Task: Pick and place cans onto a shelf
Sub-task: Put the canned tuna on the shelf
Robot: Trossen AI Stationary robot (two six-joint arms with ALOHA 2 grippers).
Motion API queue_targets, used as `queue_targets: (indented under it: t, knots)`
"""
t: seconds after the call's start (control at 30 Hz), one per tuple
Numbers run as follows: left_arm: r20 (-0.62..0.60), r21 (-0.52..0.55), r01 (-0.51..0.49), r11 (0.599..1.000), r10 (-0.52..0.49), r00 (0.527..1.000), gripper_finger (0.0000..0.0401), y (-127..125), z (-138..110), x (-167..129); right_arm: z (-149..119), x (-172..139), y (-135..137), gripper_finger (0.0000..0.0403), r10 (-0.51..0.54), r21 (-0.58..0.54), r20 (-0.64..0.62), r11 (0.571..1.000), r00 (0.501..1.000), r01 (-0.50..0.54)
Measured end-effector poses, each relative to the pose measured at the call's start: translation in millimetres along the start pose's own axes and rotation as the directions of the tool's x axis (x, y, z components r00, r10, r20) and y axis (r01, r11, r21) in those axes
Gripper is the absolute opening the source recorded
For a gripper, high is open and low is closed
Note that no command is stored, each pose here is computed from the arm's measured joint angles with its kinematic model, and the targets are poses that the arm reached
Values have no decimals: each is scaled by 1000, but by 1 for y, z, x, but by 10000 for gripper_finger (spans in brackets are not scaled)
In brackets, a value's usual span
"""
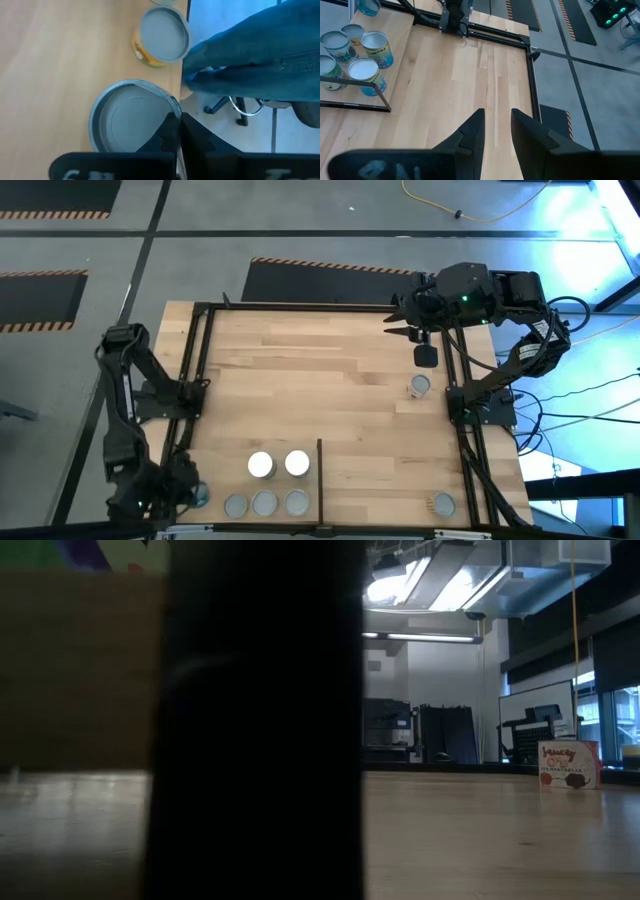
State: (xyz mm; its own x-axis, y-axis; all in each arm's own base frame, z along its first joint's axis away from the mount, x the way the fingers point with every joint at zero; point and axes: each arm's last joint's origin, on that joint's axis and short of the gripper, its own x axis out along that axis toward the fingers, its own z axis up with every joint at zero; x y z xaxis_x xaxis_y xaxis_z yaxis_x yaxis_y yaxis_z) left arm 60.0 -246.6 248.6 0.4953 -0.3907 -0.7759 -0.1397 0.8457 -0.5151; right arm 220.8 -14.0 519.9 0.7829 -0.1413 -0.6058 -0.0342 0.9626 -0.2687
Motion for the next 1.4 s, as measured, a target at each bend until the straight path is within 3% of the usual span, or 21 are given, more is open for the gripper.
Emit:
queue_targets:
  t: [0.27, 0.4, 0.53, 1.23, 1.4]
  knots:
    - [-70, 30, -84, 996, 85, 994, 0, -3, -20, 37, 1, 0, 0, 96, -3, 1, 12, 1000, 1000, 3]
    - [-60, 18, -71, 997, 72, 996, 0, -6, -25, 45, 2, 0, -1, 96, -7, 3, 25, 1000, 1000, 7]
    - [-44, -5, -18, 1000, 17, 999, 0, -11, -25, 46, 3, 0, -1, 96, -9, 4, 31, 1000, 999, 8]
    - [-48, 9, -35, 999, 35, 998, 24, -9, -25, 46, 4, 0, -1, 96, -10, 5, 38, 1000, 999, 10]
    - [-47, -28, -30, 999, 28, 998, 26, -10, -24, 46, 4, 0, -1, 96, -11, 5, 38, 1000, 999, 10]
